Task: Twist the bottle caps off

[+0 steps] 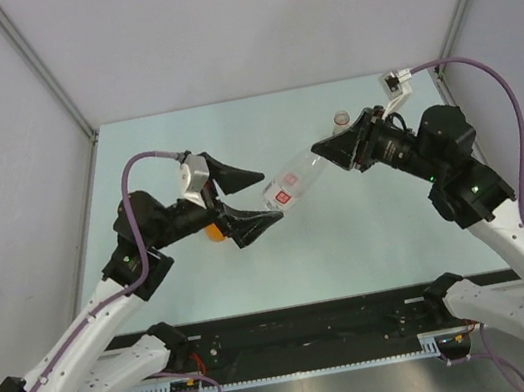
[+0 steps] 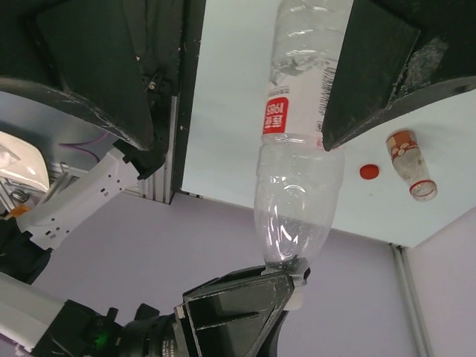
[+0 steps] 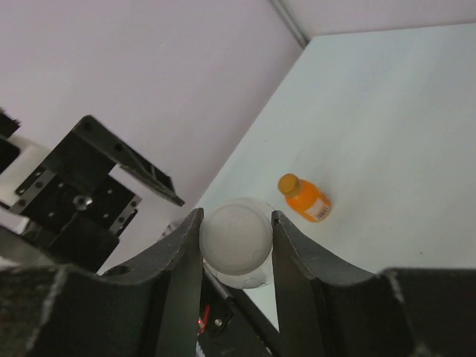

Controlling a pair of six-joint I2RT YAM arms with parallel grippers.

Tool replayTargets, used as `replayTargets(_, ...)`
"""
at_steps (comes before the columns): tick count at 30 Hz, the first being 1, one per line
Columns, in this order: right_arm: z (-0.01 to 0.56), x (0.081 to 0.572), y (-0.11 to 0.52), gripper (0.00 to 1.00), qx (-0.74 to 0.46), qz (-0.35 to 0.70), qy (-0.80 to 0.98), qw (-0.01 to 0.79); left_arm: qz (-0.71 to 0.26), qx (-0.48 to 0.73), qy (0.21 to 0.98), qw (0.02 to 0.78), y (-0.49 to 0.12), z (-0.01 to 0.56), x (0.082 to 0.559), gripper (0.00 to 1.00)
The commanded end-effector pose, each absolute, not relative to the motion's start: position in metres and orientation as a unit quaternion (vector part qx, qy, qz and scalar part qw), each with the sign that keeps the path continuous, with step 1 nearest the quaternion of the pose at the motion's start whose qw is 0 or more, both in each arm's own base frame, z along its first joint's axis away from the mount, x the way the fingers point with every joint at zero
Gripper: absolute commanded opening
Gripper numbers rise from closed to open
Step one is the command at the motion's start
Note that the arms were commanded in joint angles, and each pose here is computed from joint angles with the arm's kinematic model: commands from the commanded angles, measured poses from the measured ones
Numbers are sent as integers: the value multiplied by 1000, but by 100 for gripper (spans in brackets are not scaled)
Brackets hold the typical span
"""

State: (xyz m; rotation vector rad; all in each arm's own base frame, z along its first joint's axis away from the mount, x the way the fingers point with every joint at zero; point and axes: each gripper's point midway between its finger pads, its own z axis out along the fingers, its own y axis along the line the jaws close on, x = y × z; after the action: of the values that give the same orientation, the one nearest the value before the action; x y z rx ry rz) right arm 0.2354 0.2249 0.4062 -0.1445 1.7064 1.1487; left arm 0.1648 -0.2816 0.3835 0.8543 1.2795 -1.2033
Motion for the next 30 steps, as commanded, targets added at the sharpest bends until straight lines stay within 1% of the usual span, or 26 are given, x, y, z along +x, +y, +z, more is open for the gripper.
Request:
replayTargets(1,443,187,234,0,-160,573,646,479,-526,410,476,573,-284,414,149,100)
replayTargets(8,456,163,240,0,-222,621,585,472,-542,417,468,560,-287,404,144,100)
replayTargets(15,466,148,243,0,-265,627,548,486,-554,441,459,536,-291,398,136,100)
replayTargets(21,468,146,248,0,-278,625,535,496,-568,448,467,508,-297,389,135,94)
replayTargets(26,469,146,253,0,-279,620,531,506,-568,443,475,505,-298,385,138,92)
replayTargets(30,471,148,252,0,-275,607,526,528,-573,434,485,498,-301,382,142,89)
